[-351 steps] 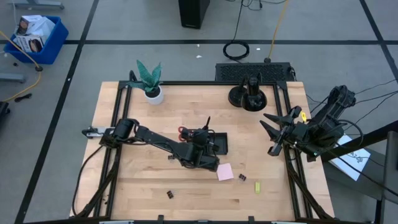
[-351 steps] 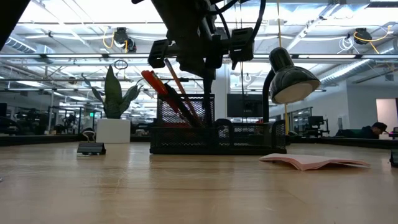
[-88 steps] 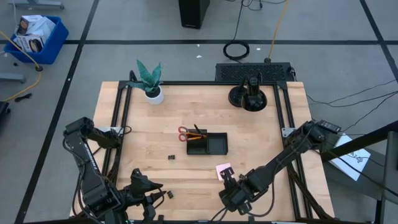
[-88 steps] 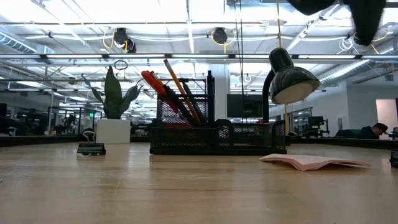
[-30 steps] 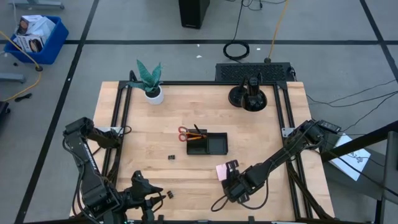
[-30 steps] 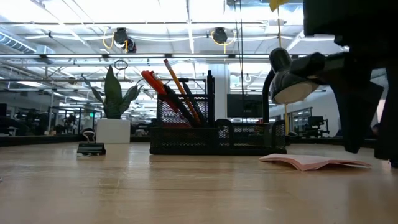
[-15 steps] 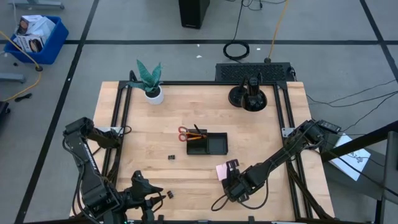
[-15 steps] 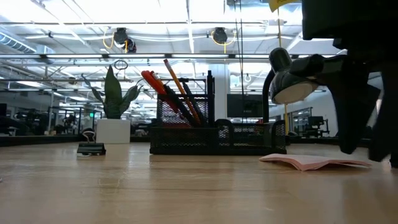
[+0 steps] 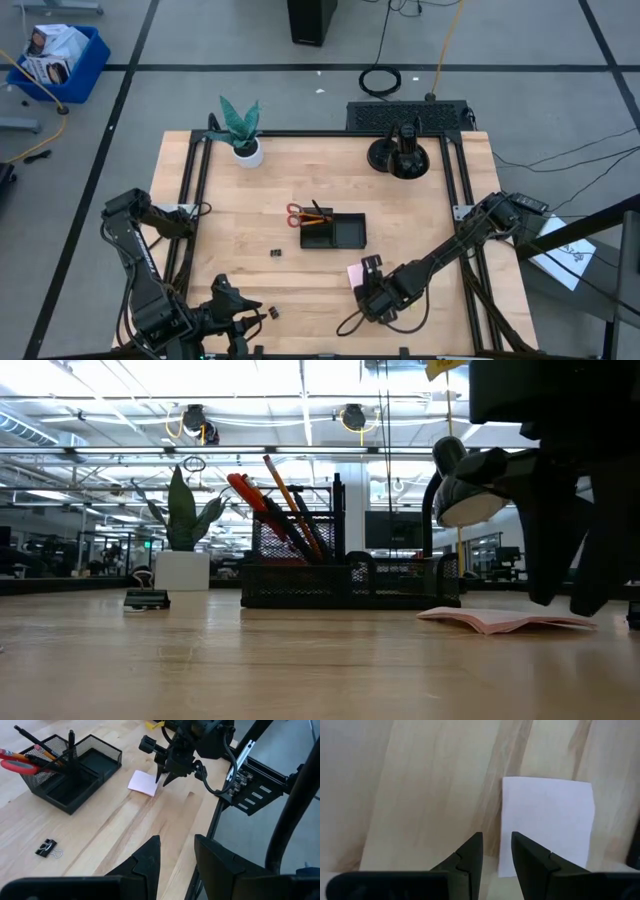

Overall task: Pick and place office supplies into organizer
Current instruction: Put the pink sticky notes into the desk organizer

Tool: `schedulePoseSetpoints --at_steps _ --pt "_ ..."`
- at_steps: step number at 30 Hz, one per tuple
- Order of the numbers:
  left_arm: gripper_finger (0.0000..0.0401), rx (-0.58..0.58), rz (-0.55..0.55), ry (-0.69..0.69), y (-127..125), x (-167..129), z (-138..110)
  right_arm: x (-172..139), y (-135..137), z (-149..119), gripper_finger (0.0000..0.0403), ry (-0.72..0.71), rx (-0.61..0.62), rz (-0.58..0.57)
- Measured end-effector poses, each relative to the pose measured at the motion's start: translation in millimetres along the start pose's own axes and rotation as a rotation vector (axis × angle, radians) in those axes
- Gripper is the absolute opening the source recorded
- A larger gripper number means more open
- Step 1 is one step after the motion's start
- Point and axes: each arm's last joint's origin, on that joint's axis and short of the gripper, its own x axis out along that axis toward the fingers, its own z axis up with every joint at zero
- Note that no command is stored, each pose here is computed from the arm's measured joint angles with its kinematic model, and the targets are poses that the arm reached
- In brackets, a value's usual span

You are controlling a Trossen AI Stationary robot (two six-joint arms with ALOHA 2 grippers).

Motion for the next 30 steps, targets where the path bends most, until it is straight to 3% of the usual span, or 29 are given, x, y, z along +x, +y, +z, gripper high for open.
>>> schedulePoseSetpoints --at_steps 30 --pt "0.0124 0.018 0.000 0.000 0.0 0.0 0.0 13.0 0.7 -1.3 0.0093 0.027 -0.006 -0.044"
